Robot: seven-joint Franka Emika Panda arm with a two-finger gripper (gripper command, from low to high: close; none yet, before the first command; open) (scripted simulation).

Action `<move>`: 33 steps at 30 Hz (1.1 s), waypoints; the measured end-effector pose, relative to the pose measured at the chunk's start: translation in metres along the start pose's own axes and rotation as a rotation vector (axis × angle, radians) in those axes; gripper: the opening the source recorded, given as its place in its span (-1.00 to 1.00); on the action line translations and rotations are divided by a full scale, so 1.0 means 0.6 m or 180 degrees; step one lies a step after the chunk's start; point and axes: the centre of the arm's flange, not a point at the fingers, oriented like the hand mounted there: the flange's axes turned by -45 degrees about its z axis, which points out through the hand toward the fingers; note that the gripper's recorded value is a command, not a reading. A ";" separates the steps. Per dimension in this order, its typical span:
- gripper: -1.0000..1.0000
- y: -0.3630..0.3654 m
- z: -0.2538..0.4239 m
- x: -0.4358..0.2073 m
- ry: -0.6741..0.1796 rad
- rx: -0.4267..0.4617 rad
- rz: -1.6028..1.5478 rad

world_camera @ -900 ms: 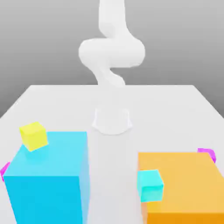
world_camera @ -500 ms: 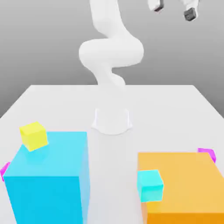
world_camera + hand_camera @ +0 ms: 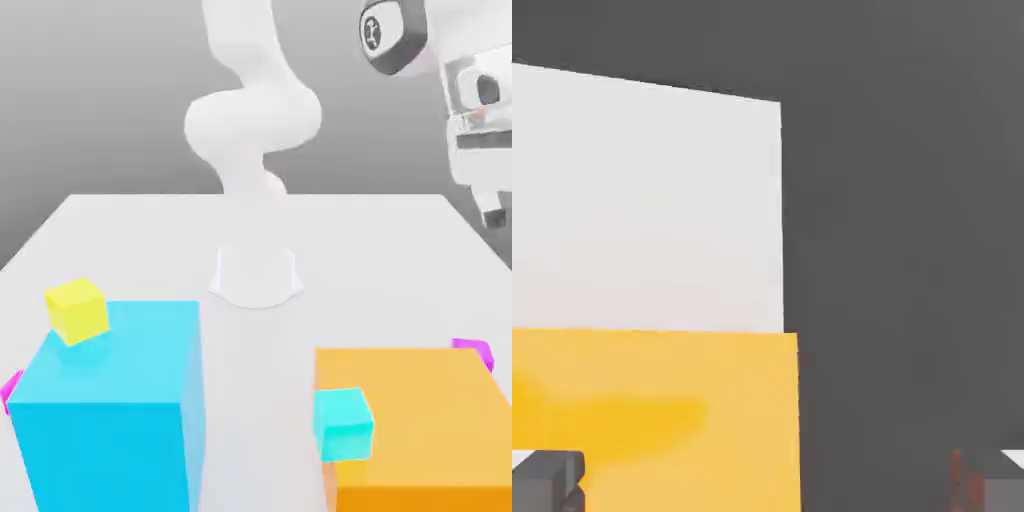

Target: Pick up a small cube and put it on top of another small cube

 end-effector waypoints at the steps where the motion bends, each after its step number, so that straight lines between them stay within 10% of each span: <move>1: 0.00 -0.010 0.018 0.010 -0.0005 0.0058 -0.0185; 25: 0.00 -0.306 0.384 0.111 -0.0021 0.1091 -0.3766; 26: -1.00 -0.311 0.396 0.108 -0.0018 0.1093 -0.3765; 33: -1.00 -0.311 0.397 0.108 -0.0019 0.1100 -0.3767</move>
